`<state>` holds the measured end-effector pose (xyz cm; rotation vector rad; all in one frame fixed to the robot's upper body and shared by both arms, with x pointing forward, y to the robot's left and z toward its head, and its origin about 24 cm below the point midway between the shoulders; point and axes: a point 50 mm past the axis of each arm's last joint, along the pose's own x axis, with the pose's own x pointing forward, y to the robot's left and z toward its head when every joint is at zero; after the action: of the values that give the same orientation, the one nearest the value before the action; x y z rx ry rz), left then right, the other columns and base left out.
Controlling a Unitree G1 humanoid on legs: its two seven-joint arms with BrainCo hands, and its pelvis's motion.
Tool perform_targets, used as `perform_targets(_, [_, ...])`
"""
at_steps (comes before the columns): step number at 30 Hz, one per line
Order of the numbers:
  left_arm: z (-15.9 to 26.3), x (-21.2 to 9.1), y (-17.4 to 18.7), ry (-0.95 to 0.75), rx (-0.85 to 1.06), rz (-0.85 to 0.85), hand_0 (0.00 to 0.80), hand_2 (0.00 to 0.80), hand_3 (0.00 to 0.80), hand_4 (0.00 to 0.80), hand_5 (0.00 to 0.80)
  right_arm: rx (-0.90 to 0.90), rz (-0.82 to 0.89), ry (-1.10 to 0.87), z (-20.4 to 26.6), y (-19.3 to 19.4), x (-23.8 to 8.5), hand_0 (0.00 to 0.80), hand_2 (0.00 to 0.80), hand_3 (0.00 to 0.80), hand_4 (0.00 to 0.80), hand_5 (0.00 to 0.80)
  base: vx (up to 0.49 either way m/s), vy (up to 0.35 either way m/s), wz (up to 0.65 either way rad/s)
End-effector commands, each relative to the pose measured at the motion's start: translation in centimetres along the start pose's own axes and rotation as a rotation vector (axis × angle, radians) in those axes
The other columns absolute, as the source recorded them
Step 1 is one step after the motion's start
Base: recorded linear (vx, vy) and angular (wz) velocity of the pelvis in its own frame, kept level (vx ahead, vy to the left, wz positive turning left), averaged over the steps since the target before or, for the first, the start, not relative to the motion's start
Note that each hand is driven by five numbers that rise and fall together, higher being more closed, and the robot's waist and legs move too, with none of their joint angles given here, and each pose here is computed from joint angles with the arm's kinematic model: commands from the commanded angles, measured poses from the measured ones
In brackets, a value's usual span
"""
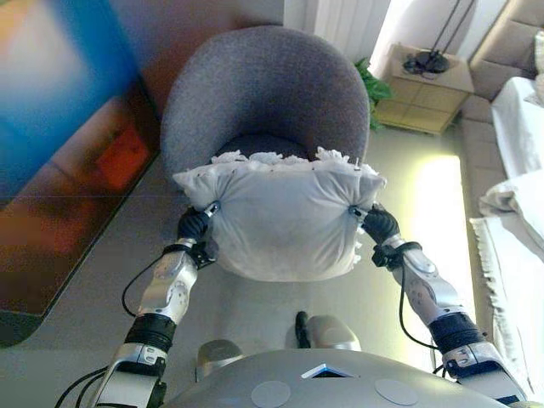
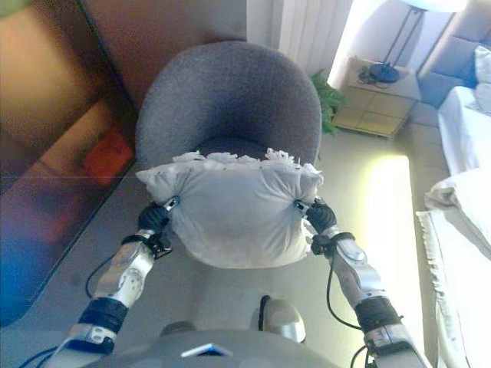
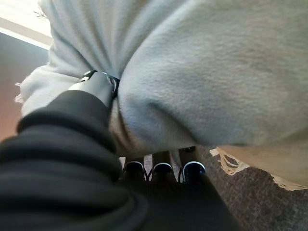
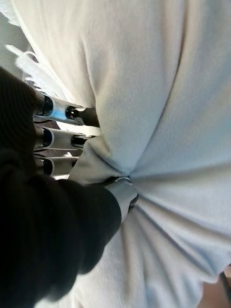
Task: Pick up the cushion and take it to the sofa
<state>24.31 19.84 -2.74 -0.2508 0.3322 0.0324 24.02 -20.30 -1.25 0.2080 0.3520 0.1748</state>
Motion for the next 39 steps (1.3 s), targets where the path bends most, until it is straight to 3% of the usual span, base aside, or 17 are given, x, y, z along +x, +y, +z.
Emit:
perform_targets(1, [4.7,0.8,-2.9,-0.224,-0.037,-0.132,0.8,0.8,0.8,0.8,0.8,0.039,0.162,-0.206,4.5,3.2,1.4,0.8,0.8,0.8,0.8,0.8,0.22,0.059,0.15])
perform_targets(9, [4.8,0.3,-0.8,-0.274,-0.07,-0.082,0.8,0.8,0.8,0.8,0.8,0.033,0.184,-0.19,3.8,4.1,2.0,0.8,0.8,0.8,0.8,0.8,0.29,0.089,-0.71])
perform_targets(22, [5.8,0.9,-1.1,-0.277,-0.005,-0.103,0.8,0.8,0.8,0.8,0.8,0.133,0.155,-0.221,3.1,5.0,1.9,0.8,0.8,0.8,0.8,0.8,0.26,0.16,-0.06])
perform_targets(27, [6.4,1.3,-1.9,-0.276,-0.029,-0.115,0.8,0.8,0.8,0.8,0.8,0.101,0.114,-0.214,2.7,4.5,1.7,0.8,0.8,0.8,0.8,0.8,0.157,0.076,0.21])
perform_targets(39, [6.9,2.3,-4.1,-0.266,0.044,-0.123,0.8,0.8,0.8,0.8,0.8,0.192,0.023,-0.353,6.5,2.1,2.0,0.8,0.8,0.8,0.8,0.8,0.159,-0.155,0.54])
